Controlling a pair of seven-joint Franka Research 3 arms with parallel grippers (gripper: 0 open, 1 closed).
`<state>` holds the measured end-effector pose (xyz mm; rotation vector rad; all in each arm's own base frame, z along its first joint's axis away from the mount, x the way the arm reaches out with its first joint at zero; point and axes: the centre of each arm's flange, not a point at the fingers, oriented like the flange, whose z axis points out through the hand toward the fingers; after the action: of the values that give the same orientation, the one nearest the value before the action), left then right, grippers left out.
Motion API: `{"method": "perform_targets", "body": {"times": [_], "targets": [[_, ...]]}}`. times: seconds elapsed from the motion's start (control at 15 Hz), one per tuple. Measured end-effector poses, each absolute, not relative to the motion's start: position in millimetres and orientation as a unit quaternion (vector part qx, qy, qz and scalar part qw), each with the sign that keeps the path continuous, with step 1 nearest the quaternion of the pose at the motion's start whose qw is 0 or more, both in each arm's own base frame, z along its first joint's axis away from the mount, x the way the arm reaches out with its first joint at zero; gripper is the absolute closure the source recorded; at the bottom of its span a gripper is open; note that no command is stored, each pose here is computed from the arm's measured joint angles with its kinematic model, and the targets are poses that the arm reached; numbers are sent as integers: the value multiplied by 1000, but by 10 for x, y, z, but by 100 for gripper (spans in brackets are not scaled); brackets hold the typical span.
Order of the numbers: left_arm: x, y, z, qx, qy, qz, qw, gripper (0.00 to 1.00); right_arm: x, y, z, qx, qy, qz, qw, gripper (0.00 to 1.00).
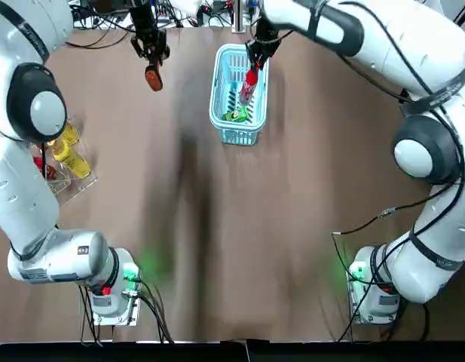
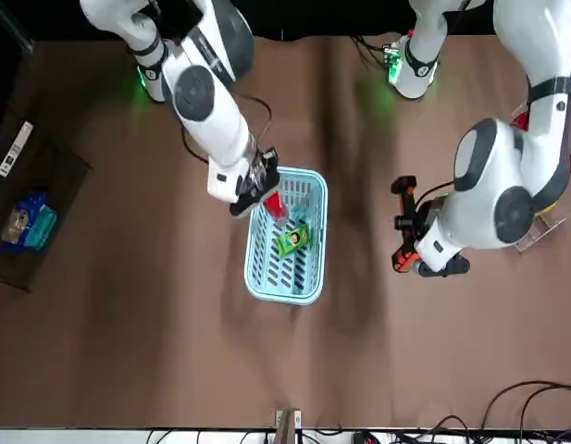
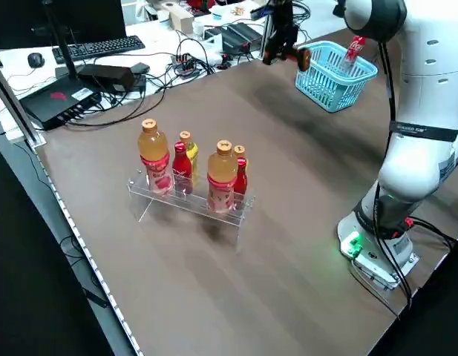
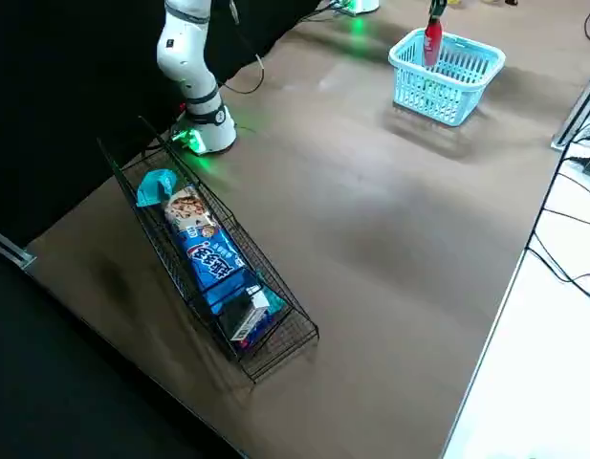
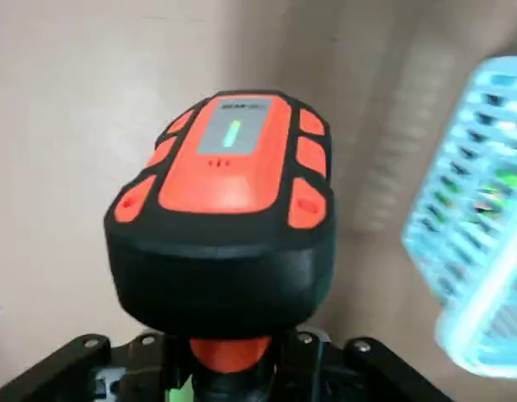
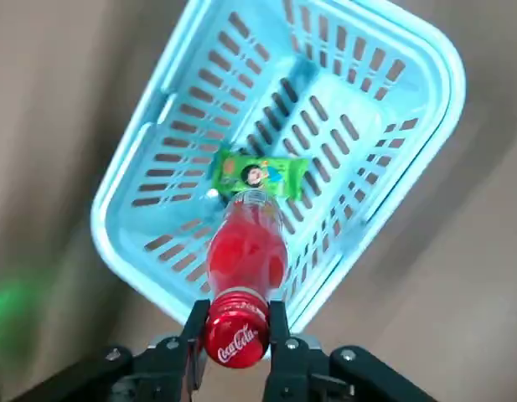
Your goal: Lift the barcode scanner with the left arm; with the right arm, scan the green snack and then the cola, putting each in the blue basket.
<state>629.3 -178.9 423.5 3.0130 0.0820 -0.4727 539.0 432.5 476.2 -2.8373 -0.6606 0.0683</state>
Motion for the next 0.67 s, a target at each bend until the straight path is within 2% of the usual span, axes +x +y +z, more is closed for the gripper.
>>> {"method": "perform_targets", "body": {"times": [0.2,0.27,0.67], "targets": [[6402,-1728,3739,987,21,-160,15,66,5371,4498,4493,-974,-213,12,78,68],[6450,-1703,3374,988,15,-154,-3,66,5321,4639,4291,-974,-216,15,69,68],[6414,-1586,2500,988,-24,-141,-52,66,5232,4814,3926,-972,-225,35,58,68]]}}
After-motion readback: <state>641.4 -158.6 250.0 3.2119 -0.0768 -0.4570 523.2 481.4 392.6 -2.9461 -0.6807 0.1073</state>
